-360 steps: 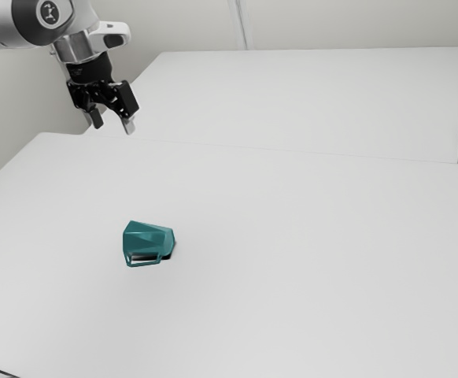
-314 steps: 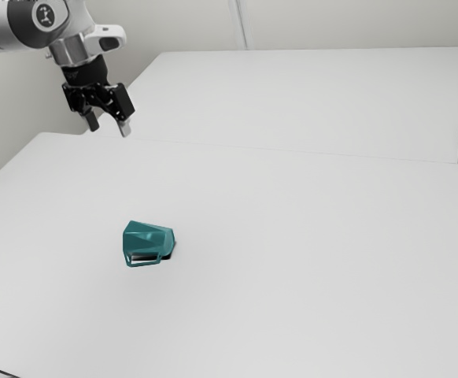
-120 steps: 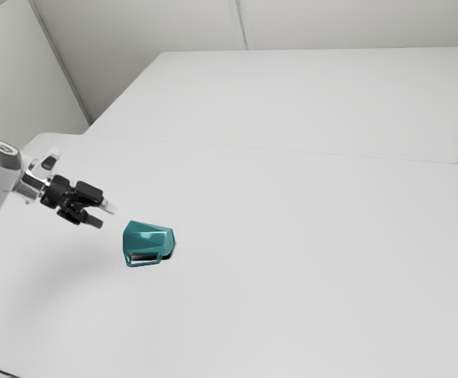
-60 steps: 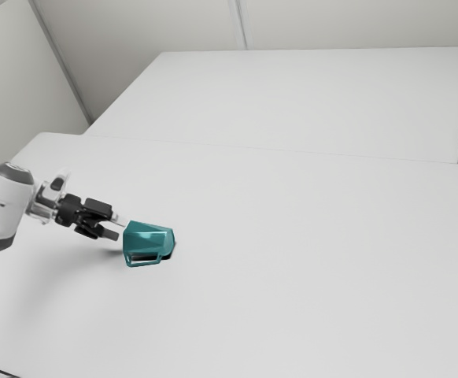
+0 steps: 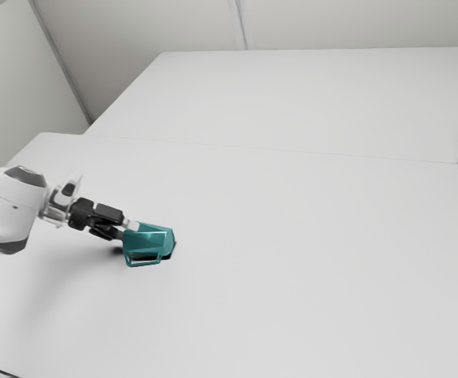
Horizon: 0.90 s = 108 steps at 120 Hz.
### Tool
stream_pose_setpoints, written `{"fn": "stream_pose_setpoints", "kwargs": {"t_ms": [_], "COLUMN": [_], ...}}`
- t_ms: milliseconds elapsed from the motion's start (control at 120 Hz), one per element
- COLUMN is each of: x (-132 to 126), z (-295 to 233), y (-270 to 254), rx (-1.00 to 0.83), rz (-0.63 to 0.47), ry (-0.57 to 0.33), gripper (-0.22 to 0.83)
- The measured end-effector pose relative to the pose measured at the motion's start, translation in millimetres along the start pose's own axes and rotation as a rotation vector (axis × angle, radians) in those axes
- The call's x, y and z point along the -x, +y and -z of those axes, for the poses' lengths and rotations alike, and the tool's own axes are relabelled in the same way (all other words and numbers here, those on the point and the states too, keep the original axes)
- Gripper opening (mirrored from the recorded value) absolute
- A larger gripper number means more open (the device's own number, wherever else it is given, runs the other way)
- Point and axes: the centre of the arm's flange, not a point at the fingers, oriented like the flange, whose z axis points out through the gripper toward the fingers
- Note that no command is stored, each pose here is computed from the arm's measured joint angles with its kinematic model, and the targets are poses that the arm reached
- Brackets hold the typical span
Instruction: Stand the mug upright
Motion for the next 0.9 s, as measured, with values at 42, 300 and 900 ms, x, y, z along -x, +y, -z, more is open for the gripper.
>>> {"fn": "stream_pose_setpoints", "kwargs": {"t_ms": [42, 300, 900], "x": [0, -2, -5], "z": [-2, -11, -17], "y": [0, 3, 12], "rx": [0.003, 0.019, 0.037], "rz": [-0.005, -0.029, -0.071], "ry": [0.0, 0.0, 0.002], "gripper": [0.6, 0.53, -0.01]}}
